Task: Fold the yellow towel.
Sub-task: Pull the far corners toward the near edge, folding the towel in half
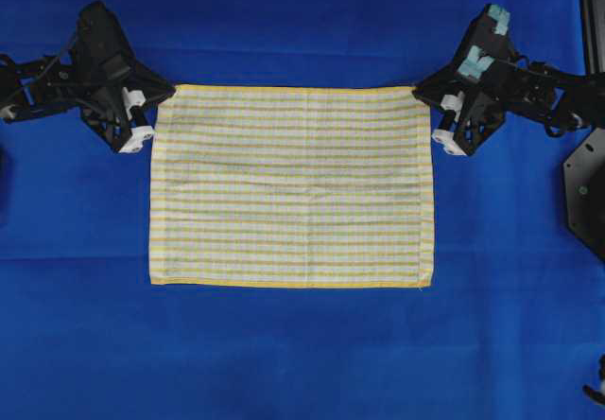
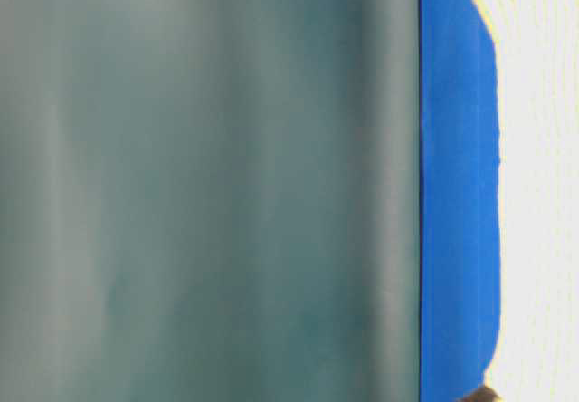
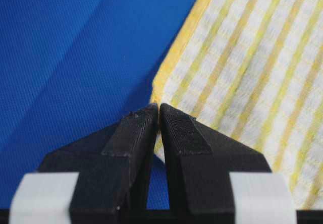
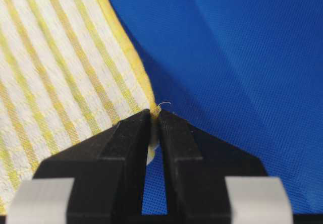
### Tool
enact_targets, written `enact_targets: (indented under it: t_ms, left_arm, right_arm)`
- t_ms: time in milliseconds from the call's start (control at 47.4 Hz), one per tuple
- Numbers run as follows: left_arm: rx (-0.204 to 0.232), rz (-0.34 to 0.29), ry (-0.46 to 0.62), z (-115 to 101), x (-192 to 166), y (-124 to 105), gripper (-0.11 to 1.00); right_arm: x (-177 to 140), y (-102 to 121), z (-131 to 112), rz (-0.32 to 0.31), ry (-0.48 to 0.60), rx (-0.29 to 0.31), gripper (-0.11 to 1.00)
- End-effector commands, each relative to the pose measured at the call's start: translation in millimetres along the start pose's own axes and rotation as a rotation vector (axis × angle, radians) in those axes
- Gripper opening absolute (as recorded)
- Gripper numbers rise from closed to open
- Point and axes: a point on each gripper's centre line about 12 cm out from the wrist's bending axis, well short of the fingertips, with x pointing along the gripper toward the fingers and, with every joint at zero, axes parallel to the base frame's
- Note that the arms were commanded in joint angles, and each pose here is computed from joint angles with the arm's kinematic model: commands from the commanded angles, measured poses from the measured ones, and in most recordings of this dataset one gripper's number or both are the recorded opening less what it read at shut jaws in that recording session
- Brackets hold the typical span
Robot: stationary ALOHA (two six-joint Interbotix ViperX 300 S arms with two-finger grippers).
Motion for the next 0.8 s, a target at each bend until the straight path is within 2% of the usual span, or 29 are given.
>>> enact_targets:
  t_ms: [0, 232, 401, 591, 781]
  left_arm:
    - [0.003, -0.006, -0.057, 19.6, -7.7, -1.0, 0.03]
    - [-0.010, -0.012, -0.050, 18.0, -14.2, -2.2, 0.03]
    - [0.005, -0.040, -0.059, 16.4, -20.5, -11.0, 0.03]
    - [0.050, -0.134, -0.069, 6.9, -34.9, -39.7, 0.03]
    - [0.027, -0.261, -0.056, -6.6, -47.8, -74.8, 0.03]
  right_arm:
    - [-7.5, 3.0, 13.2, 0.013, -0.044, 0.006, 0.09]
    - [-12.1, 3.4, 12.5, 0.017, -0.042, 0.009, 0.09]
    - [-17.6, 11.7, 5.2, 0.042, -0.003, 0.013, 0.09]
    - [-35.0, 29.6, -14.6, 0.107, 0.026, 0.028, 0.09]
    - [-56.1, 52.6, -29.1, 0.203, 0.028, 0.064, 0.09]
